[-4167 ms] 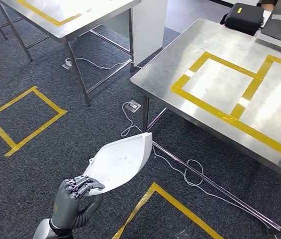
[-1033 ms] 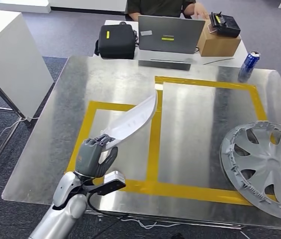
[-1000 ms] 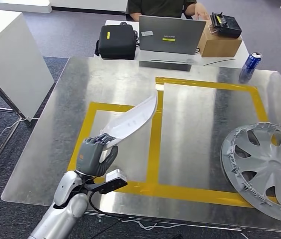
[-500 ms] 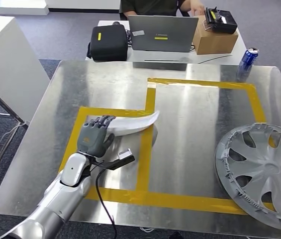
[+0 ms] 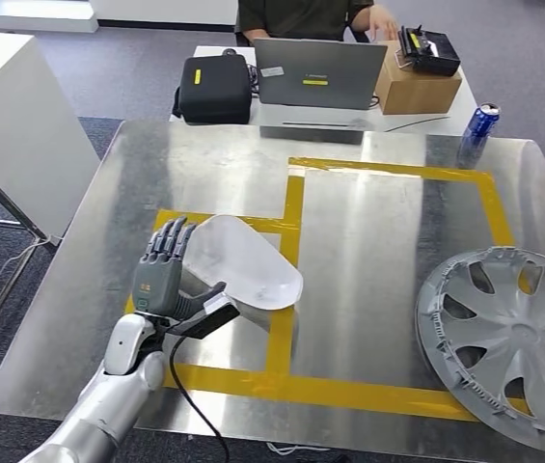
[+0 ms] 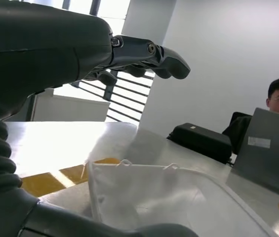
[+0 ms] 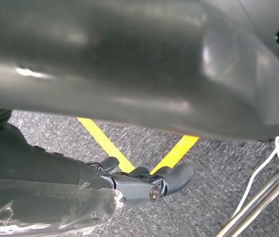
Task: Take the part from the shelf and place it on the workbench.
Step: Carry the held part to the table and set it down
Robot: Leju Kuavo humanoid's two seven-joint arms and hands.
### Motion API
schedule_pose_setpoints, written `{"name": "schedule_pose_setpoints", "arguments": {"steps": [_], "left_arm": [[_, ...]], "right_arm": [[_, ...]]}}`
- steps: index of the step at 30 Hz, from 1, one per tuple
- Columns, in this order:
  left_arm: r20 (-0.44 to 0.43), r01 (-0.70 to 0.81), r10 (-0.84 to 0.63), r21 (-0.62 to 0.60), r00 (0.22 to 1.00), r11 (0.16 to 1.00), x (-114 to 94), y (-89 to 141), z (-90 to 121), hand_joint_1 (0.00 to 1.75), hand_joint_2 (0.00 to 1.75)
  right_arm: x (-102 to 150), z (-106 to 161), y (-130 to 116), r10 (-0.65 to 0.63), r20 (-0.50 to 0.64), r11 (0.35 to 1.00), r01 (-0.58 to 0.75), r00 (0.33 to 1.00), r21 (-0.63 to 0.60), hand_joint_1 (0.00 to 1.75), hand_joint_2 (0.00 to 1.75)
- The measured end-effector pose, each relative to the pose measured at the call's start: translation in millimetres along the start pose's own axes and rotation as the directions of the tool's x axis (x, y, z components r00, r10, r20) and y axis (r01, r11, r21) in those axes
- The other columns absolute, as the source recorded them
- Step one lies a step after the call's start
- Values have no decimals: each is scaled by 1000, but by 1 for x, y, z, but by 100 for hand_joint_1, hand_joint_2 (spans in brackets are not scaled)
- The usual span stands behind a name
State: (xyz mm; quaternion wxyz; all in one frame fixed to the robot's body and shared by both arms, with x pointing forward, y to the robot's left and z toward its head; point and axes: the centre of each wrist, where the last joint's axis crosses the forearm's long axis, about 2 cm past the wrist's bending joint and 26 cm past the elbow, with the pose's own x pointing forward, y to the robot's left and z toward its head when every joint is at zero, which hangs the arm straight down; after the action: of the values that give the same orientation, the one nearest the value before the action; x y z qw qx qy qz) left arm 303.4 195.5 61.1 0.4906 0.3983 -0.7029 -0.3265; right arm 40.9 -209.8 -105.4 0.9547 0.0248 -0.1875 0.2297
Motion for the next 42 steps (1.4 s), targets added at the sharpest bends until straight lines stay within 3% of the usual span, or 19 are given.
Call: {"name": "schedule_pose_setpoints", "arguments": {"steps": [4, 8, 15, 18, 22, 26, 30, 33, 38, 42], "left_arm": [[-30, -138, 142, 104, 989, 985, -15, 12, 21, 0, 0], [-83, -272, 298, 235, 951, 933, -44, 24, 52, 0, 0], [-146, -267, 325, 314, 935, 911, -76, 37, 80, 0, 0], [-182, -341, 422, 352, 888, 871, -94, 38, 91, 0, 0], [-279, -461, 603, 436, 747, 773, -128, 36, 122, 0, 0], [-456, -385, 639, 533, 619, 753, -156, 30, 172, 0, 0], [-623, -291, 692, 630, 363, 720, -174, 17, 238, 0, 0], [-710, -206, 678, 646, 190, 735, -171, 7, 277, 0, 0], [-760, -156, 648, 636, 47, 756, -160, -2, 301, 0, 0], [-838, -131, 542, 546, -69, 828, -155, -5, 306, 0, 0]], "right_arm": [[-1, 0, 1, -16, 9, 1000, 16, 1000, -4, 0, 0], [-4, 1, 3, -32, 3, 999, 32, 999, -4, 0, 0], [-3, 1, 2, -44, 1, 999, 44, 999, 2, 0, 0], [-3, 1, 3, -55, 2, 998, 55, 999, 21, 0, 0], [-8, 2, 5, -66, -10, 997, 66, 998, 33, 0, 0], [-12, 4, 7, -73, -29, 996, 74, 997, 43, 0, 0], [-12, 4, 7, -60, -36, 997, 62, 998, 54, 0, 0], [-11, 3, 7, -52, -36, 997, 54, 998, 59, 0, 0], [-11, 3, 7, -48, -37, 997, 50, 998, 64, 0, 0], [-12, 4, 8, -46, -41, 997, 49, 998, 65, 0, 0]]}}
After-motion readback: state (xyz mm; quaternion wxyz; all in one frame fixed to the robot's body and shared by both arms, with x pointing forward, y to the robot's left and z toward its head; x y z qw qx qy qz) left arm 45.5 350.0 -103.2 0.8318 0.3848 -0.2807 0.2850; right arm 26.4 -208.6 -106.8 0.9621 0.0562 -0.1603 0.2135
